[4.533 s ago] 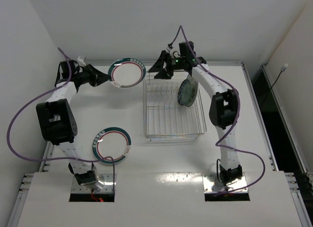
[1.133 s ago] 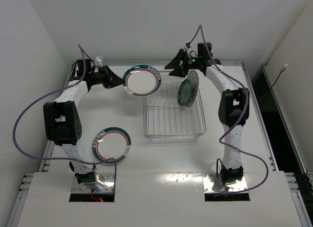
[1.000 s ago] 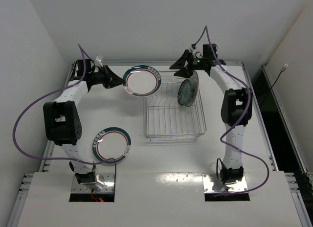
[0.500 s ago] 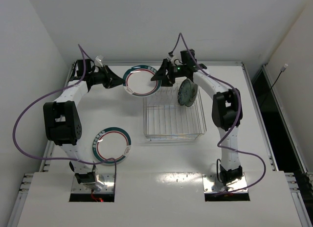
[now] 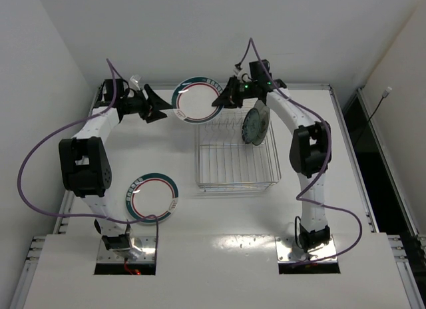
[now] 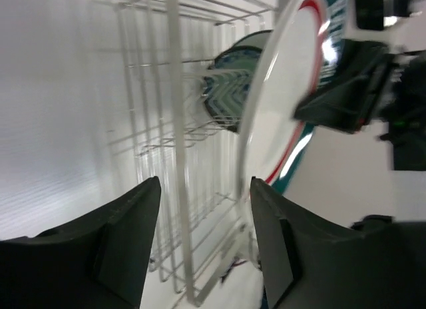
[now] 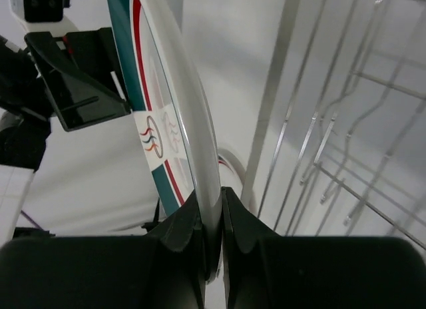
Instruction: Load the plates into the dish rack
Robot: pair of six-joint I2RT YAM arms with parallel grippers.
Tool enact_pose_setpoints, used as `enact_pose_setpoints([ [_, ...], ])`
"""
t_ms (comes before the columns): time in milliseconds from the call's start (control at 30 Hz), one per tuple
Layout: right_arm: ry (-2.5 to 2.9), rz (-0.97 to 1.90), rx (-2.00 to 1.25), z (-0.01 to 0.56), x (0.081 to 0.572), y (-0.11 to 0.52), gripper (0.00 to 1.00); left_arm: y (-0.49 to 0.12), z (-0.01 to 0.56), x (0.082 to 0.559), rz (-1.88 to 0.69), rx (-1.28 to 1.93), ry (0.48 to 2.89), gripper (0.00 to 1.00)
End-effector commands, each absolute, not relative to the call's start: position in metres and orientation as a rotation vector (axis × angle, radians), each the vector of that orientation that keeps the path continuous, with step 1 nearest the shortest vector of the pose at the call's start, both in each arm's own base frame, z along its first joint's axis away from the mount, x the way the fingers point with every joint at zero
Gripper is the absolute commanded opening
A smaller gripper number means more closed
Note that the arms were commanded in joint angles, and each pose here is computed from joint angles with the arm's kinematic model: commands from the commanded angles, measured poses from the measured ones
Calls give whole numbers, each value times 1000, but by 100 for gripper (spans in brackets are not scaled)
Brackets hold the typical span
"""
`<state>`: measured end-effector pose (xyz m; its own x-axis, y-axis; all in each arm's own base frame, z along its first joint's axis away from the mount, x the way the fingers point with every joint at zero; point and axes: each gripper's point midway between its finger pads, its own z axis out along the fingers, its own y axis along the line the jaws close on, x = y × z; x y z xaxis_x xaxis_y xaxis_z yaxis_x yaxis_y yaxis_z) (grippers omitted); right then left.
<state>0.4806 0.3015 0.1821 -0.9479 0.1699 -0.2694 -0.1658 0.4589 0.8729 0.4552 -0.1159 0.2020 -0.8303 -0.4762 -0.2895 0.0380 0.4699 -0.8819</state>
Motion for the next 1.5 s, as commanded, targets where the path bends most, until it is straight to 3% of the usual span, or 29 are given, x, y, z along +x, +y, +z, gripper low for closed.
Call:
enact_pose_setpoints([
  [0,2204,1263,-33,282,500,254,0,-100,201,457,-1153,-364,2298,54],
  [167,2385,717,100,277,482,185,0,-24,177,460,-494,-622,2407,55],
  [300,2489,275,198,253,453,138,0,53,167,415,116,-894,2420,63],
  [400,2521,18,169,244,432,125,0,71,173,396,258,-969,2382,68],
  [567,2555,-302,81,235,418,118,0,78,165,372,351,-1033,2387,76],
  [767,2516,-441,42,237,418,116,0,83,158,359,409,-1039,2399,80],
  [1067,2370,-516,40,284,423,97,0,86,147,346,453,-1010,2423,80],
  [1467,2469,-442,-21,242,425,118,0,88,150,350,463,-1000,2415,80],
])
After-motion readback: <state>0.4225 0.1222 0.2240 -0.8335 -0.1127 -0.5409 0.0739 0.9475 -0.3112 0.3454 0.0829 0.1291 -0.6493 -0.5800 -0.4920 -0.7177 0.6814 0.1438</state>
